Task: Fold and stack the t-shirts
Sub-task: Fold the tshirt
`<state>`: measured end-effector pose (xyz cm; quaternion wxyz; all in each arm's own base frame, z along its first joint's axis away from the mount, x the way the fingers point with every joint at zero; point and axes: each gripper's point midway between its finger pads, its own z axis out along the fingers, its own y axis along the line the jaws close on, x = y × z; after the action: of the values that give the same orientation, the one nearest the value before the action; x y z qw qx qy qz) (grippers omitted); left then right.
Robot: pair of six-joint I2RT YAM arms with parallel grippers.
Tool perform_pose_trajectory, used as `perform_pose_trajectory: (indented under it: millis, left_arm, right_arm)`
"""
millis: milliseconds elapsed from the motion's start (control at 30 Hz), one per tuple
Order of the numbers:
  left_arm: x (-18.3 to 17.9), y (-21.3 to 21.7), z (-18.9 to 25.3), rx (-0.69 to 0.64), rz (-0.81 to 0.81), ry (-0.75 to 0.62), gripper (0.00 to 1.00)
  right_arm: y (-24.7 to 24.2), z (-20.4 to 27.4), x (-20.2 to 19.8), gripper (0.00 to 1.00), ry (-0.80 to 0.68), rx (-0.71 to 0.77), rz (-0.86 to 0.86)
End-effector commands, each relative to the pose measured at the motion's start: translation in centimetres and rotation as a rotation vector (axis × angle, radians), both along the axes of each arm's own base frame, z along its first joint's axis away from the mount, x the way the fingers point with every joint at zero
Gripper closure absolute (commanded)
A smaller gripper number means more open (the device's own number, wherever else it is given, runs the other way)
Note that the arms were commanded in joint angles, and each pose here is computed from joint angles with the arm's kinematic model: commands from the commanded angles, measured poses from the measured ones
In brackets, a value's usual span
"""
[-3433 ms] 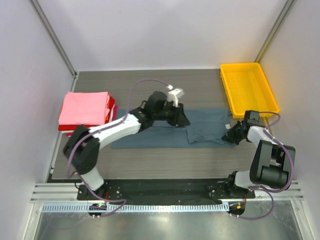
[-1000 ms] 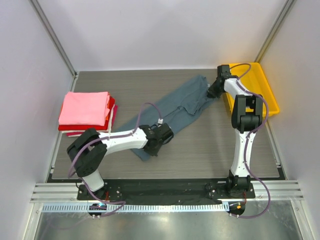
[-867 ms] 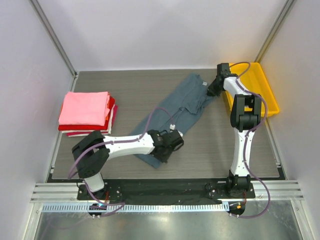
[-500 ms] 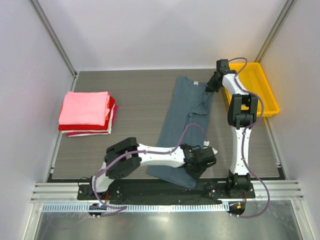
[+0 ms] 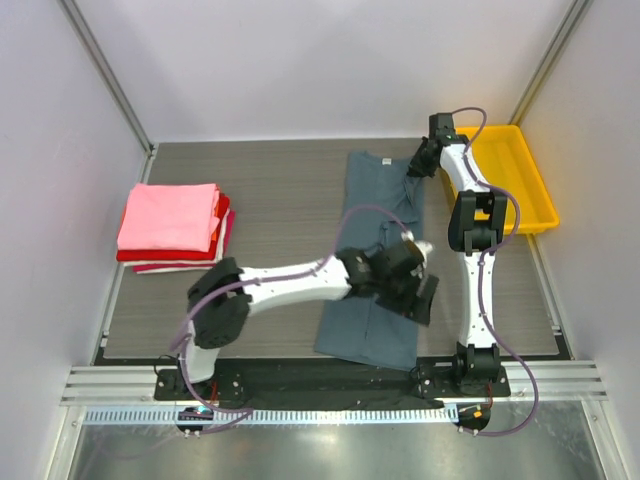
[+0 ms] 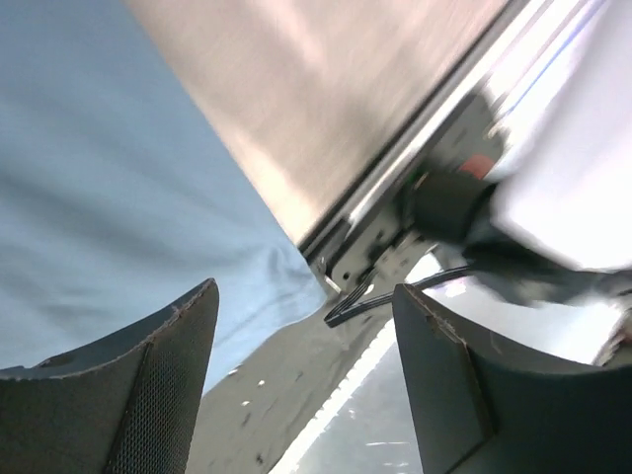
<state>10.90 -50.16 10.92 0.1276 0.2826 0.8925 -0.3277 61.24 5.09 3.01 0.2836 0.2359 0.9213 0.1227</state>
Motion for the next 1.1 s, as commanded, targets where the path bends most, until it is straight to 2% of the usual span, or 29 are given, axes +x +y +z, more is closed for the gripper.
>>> perform_pose_trajectory:
  millis: [0,33,100,133,167,400,433,533,567,600,667,733,767,833,867,900,1067]
  left_arm:
    - [4.8,1.8,9.2,-0.214,0.043,-0.041,0.27]
    - [7.4,3.2,9.3,-0.22,0.089,-0.034,0.27]
    - [9.5,4.2,9.8,-0.253,0.105,-0.014,0.28]
    - [12.8,5.8,9.5,-0.252,0.167,-0.025,0.29]
    - [14.5,6.4,9.1,-0.246,0.199,-0.034,0.3]
    - [30.4,12.4,2.6,-0.206,0.49,-0.095,0.45]
    - [32.7,13.1,0.7,-0.187,0.532,-0.095,0.46]
    - [38.6,15.1,-0.3,-0.233,0.614,-0.135,0.5]
    - [40.1,16.1,-3.3,-0.221,0.635,-0.086,0.52]
    - [41.8,15.9,-2.4,-0.255,0.644,-0.104,0.53]
    - [43.7,16.4,-4.5,-0.285,0.67,-0.068,0.53]
    - [45.0,16.2,-4.3,-0.35,0.679,-0.064,0.52]
    - [45.2,15.9,-5.1,-0.38,0.693,-0.021,0.52]
    - [46.8,15.6,-4.3,-0.453,0.694,-0.046,0.51]
    - [47.1,15.4,-5.9,-0.455,0.703,-0.016,0.51]
    - [47.8,14.8,-4.6,-0.494,0.682,-0.024,0.51]
    - [49.2,13.3,-5.2,-0.573,0.678,0.019,0.5]
  right_arm:
    - [0.5,-4.5,-2.2,0.96,0.126,-0.031,0.032]
    - [0.4,-4.5,-2.2,0.96,0.124,-0.031,0.03]
    - [0.6,-4.5,-2.1,0.96,0.12,-0.029,0.031]
    - [0.6,-4.4,-2.0,0.96,0.117,-0.027,0.031]
    - [0.6,-4.3,-1.9,0.96,0.114,-0.027,0.031]
    - [1.0,-3.8,-1.7,0.96,0.097,-0.04,0.027]
    - [0.9,-3.5,-1.6,0.96,0.092,-0.043,0.027]
    - [1.2,-3.3,-1.5,0.96,0.085,-0.039,0.029]
    - [1.2,-3.4,-1.5,0.96,0.085,-0.037,0.028]
    - [1.3,-3.4,-1.6,0.96,0.086,-0.035,0.031]
    - [1.2,-3.6,-1.6,0.96,0.088,-0.036,0.033]
    - [1.4,-3.8,-1.7,0.96,0.091,-0.034,0.037]
    - [1.2,-4.1,-1.8,0.96,0.095,-0.039,0.038]
    - [1.0,-4.4,-1.9,0.96,0.099,-0.044,0.035]
    - [1.0,-4.9,-2.0,0.96,0.107,-0.043,0.036]
    - [1.2,-5.1,-2.0,0.96,0.11,-0.043,0.038]
    - [1.1,-5.5,-2.1,0.96,0.117,-0.04,0.033]
